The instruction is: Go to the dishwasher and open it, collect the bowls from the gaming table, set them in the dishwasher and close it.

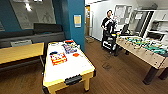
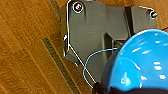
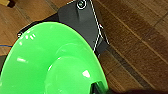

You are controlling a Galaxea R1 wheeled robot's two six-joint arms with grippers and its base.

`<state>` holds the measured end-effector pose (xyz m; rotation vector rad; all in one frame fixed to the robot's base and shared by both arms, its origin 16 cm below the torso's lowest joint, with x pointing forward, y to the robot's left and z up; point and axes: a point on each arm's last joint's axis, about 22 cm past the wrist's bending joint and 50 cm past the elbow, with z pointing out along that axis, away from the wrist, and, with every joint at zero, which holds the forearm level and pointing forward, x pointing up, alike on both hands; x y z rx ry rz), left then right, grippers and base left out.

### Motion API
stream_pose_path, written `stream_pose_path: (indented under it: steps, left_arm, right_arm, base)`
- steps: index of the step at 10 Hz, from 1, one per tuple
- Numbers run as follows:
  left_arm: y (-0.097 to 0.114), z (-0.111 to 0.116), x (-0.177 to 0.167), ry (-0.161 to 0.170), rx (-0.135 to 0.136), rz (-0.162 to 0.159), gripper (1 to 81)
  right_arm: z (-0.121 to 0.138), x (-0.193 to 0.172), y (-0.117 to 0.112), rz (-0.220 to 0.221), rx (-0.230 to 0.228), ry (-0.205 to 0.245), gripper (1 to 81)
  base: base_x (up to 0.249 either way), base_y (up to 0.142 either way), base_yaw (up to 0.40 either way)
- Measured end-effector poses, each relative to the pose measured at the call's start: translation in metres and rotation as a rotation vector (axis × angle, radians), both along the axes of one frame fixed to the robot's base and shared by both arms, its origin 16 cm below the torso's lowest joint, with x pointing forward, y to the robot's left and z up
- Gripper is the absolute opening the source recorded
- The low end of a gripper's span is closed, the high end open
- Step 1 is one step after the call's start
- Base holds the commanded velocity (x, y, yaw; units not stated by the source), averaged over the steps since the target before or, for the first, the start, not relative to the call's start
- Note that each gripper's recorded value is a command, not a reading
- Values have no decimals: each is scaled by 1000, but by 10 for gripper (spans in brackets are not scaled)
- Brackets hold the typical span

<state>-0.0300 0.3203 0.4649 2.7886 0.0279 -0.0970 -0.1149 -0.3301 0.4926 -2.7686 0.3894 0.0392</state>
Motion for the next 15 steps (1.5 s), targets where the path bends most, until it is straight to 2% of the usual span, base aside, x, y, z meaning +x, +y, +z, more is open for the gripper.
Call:
stream_pose_path:
  steps: [3,4,7,13,15]
  left_arm:
    - [-3,0,0,-3,-3,-5,10]
    - [-3,0,5,-15,-2,-5,10]
    - [-1,5,31,-93,1,-6,10]
    - [-3,5,27,-95,-1,-13,10]
    - [-6,4,28,-95,-5,-14,10]
  right_arm:
    - [2,-4,5,-3,9,2,10]
    - [2,-1,9,-4,18,-10,10]
    - [-1,28,9,-4,18,-94,10]
    - [-4,24,2,-2,0,-92,10]
    - [-7,24,7,-2,1,-91,10]
  base:
    - [0,0,-385]
    - [0,0,-385]
    - [0,0,-385]
    - [0,0,-385]
    - [0,0,-385]
